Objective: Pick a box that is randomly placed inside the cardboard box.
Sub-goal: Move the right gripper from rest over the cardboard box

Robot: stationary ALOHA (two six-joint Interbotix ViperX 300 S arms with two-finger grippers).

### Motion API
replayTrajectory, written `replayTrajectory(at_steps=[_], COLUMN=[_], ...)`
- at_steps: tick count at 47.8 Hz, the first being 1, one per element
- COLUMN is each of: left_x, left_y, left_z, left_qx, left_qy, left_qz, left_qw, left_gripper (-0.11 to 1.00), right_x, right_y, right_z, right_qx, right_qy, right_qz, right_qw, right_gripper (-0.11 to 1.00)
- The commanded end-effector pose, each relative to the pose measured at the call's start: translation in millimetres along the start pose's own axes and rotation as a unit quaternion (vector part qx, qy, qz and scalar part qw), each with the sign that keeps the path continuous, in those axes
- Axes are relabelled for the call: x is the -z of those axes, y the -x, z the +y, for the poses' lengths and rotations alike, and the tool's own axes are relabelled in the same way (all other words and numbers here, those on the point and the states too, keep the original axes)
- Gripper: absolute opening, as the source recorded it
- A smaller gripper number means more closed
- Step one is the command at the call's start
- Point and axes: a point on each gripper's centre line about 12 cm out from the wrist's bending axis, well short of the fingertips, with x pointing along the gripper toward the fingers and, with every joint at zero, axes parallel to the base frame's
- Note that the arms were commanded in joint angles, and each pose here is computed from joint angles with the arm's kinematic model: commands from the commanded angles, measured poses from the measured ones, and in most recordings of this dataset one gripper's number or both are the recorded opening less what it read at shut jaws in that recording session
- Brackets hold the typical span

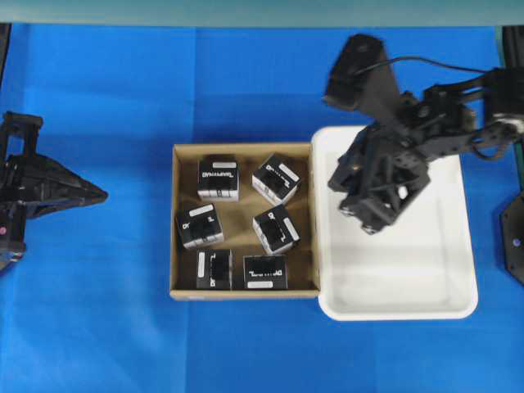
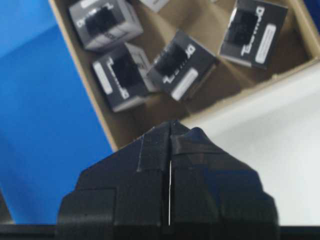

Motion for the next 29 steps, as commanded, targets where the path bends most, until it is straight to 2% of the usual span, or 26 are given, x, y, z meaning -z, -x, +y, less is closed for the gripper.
replayTrajectory(at_steps=[1,15,29], left_x=[-10.6,-11.0,-10.8], left_y=[0.9,1.7,1.7], left_z=[-1.6,-1.6,-4.5], left_qx=[0.003,0.003,0.009], left_qy=[-0.001,0.002,-0.001], left_qz=[-0.012,-0.014,-0.013], left_qw=[0.9999,0.9999,0.9999], left_gripper=[-0.07,-0.07,-0.07], right_x=[-12.1,-37.2,-48.4], right_y=[1.8,-10.1,-21.1], right_z=[3.9,8.4,11.9], right_qx=[0.004,0.023,0.034], right_qy=[0.004,0.007,0.013], right_qz=[0.006,0.043,0.079], right_qw=[1.0,0.9988,0.9962], right_gripper=[-0.04,-0.04,-0.04])
